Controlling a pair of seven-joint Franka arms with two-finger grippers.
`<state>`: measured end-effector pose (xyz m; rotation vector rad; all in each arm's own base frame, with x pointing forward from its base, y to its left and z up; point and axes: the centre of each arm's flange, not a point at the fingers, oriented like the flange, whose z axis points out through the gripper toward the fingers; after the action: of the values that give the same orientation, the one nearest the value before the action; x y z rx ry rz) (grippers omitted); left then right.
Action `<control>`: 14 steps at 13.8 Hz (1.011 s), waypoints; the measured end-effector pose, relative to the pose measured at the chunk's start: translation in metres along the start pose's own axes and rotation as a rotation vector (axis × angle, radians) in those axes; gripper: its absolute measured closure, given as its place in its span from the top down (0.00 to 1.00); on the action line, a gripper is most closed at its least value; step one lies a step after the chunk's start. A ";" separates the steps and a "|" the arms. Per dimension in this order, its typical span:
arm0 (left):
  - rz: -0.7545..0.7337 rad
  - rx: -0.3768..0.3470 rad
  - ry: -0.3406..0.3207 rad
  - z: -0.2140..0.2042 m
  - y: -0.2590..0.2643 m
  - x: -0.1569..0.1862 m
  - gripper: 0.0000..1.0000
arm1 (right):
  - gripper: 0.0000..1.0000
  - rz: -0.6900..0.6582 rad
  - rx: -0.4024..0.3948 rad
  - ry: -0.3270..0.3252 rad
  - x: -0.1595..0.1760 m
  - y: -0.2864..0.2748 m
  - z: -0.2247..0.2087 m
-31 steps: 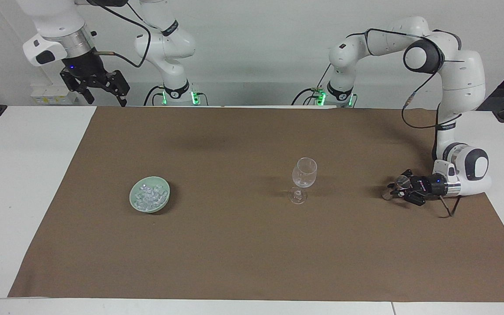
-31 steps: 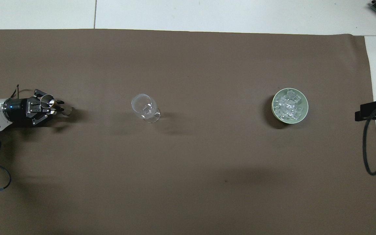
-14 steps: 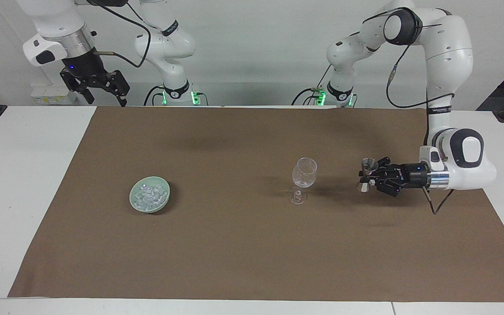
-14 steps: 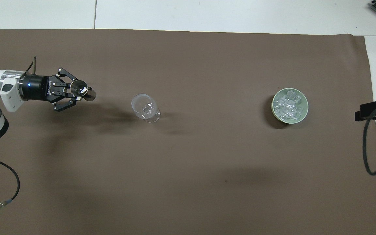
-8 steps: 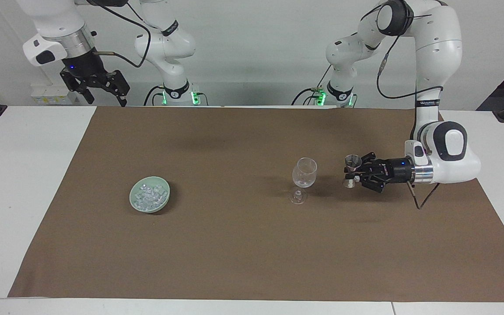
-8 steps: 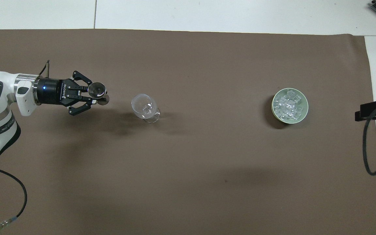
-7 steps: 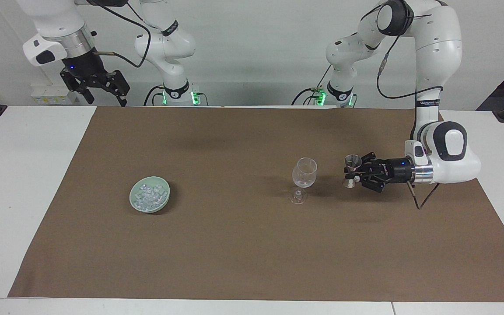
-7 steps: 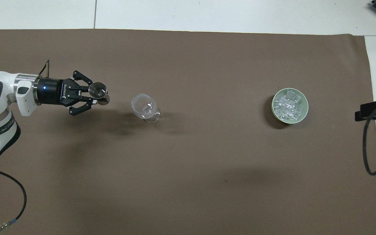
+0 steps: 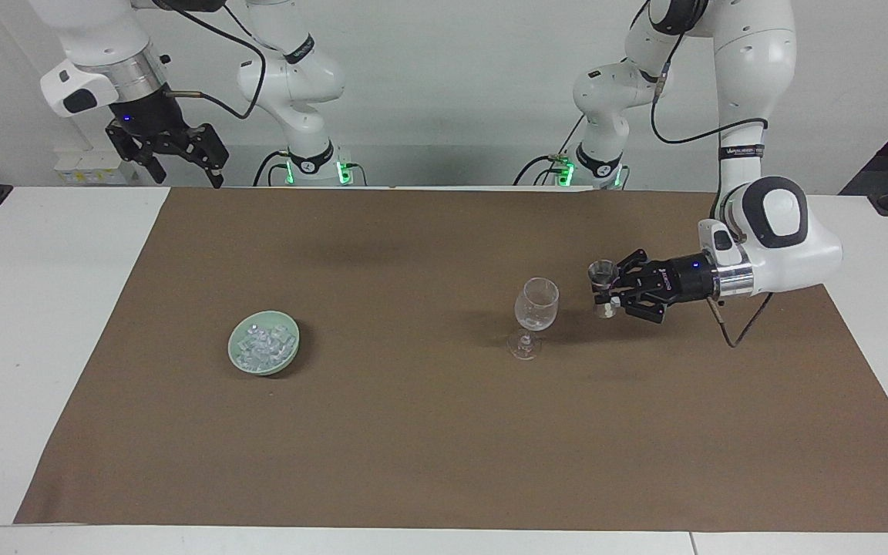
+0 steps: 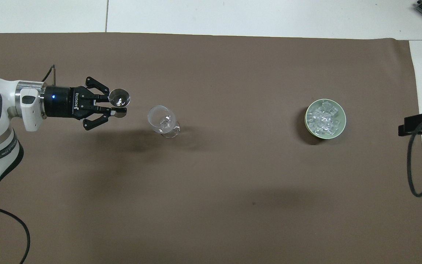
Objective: Pour wine and add ice with both arms
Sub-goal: 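Lift the silver cup with the left gripper toward the wine glass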
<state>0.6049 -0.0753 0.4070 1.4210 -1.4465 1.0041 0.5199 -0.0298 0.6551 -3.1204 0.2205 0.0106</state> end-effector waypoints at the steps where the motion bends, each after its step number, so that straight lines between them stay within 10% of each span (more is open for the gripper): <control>1: 0.001 0.005 -0.009 0.002 0.001 0.005 0.22 | 1.00 0.000 0.000 0.000 0.000 0.000 0.000; 14: -0.025 -0.023 -0.183 0.017 0.005 0.015 0.21 | 1.00 0.000 0.000 0.000 0.000 0.000 0.000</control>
<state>0.5997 -0.0961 0.4160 1.5434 -1.5618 0.8572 0.5199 -0.0298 0.6551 -3.1204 0.2205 0.0106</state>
